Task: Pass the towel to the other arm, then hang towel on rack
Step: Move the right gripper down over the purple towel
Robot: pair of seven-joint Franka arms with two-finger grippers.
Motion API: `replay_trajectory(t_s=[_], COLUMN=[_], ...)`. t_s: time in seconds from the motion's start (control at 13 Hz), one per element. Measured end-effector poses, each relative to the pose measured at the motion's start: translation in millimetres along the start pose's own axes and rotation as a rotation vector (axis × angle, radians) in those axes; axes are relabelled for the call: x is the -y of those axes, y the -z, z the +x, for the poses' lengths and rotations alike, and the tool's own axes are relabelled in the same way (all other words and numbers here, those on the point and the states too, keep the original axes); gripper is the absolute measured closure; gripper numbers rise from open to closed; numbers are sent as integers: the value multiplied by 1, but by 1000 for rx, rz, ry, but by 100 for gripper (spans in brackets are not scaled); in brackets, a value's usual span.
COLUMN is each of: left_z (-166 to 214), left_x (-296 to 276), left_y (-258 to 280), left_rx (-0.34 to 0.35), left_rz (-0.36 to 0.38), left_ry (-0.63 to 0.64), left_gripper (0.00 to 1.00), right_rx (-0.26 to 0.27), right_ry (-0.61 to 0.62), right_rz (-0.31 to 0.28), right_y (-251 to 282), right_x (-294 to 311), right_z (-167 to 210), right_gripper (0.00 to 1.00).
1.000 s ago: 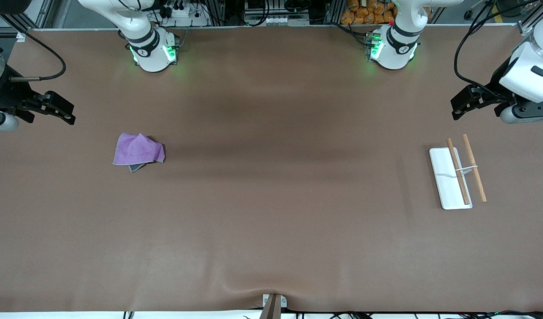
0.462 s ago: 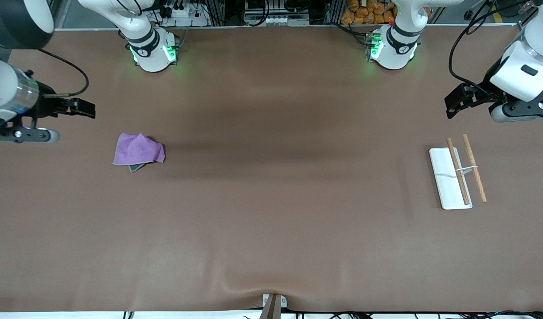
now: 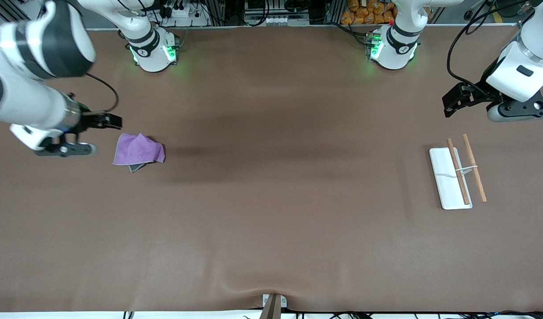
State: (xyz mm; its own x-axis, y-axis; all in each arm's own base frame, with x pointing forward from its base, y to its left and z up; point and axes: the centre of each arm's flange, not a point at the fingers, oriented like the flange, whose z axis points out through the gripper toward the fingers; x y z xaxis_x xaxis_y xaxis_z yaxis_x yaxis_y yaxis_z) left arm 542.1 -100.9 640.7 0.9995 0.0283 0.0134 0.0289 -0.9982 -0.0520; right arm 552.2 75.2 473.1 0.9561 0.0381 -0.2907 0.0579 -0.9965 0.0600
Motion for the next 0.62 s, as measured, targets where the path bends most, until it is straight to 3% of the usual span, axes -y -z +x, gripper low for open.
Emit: replay_trajectory(t_s=[0.31,0.62], left_z=[0,1], left_x=[1,-1], left_y=[-1,-2], left_rx=[1,3], left_rz=[0,0], left_ry=[-1,-4], left_gripper=[0,0], right_rx=[56,24], right_ry=[34,70], right_rz=[-1,-13], right_y=[-70,-133], right_x=[4,-2], right_z=[31,45], right_gripper=[0,0])
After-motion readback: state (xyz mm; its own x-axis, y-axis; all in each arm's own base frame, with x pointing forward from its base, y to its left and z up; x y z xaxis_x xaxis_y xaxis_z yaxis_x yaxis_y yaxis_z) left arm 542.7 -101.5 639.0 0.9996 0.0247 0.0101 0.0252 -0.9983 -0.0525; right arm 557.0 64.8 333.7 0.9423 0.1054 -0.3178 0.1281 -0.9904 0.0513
